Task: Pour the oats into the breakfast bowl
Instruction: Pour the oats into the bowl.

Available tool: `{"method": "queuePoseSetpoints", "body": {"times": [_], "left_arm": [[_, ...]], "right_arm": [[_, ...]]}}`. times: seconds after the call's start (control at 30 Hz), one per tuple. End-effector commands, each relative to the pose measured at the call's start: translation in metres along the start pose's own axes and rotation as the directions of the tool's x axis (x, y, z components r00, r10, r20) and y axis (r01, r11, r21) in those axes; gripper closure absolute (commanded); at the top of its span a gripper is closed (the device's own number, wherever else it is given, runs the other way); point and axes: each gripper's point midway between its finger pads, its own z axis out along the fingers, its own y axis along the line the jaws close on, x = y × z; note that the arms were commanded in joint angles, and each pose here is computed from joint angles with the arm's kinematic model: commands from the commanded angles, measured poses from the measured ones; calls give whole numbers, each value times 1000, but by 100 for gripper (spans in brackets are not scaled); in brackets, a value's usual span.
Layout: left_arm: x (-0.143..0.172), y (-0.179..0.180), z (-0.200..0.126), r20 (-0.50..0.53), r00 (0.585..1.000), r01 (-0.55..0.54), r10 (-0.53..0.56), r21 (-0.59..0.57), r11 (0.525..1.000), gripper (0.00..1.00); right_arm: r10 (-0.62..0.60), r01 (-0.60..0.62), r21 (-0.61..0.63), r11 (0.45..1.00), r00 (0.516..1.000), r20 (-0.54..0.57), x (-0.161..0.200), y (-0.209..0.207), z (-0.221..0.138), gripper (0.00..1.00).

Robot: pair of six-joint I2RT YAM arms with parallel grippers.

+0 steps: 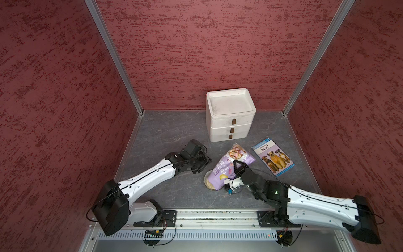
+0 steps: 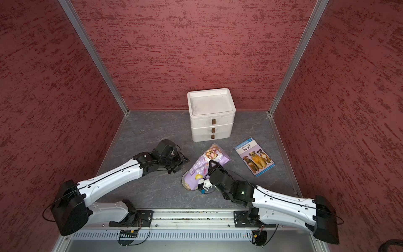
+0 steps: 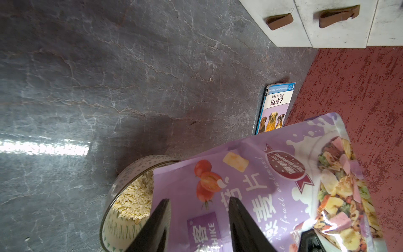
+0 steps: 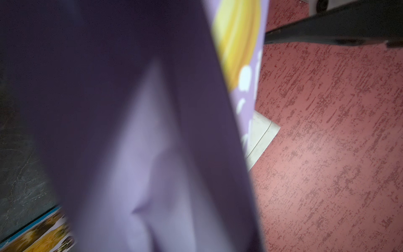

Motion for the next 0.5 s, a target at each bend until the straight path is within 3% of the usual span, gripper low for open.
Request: {"method": "queuePoseSetpoints", "body": {"times": [0.0,0.03,0.13,0.2,0.3,0.37,0.47], "left_arm": [[-3,-3,0,7,1000,1,-1,4,1000,54],[-3,-3,0,6,1000,1,-1,5,1000,54],[-4,-2,-2,12,1000,0,0,0,1000,54],[-4,-3,-3,15,1000,1,-1,6,1000,54],[-5,-4,-4,16,1000,-1,1,5,1000,54],[-4,-3,-4,15,1000,2,-2,8,1000,54],[-5,-3,-5,17,1000,0,0,5,1000,53]], "right_arm": [[127,-118,113,987,989,-75,26,-38,-12,100],[103,-97,84,992,992,-76,25,-30,-11,100],[191,-175,182,967,979,-74,35,-55,-19,100],[106,-99,84,991,991,-81,27,-30,-12,100],[193,-176,190,966,978,-77,34,-57,-17,100],[100,-93,94,991,992,-82,24,-32,-10,100],[195,-176,206,963,978,-75,33,-59,-17,100]]}}
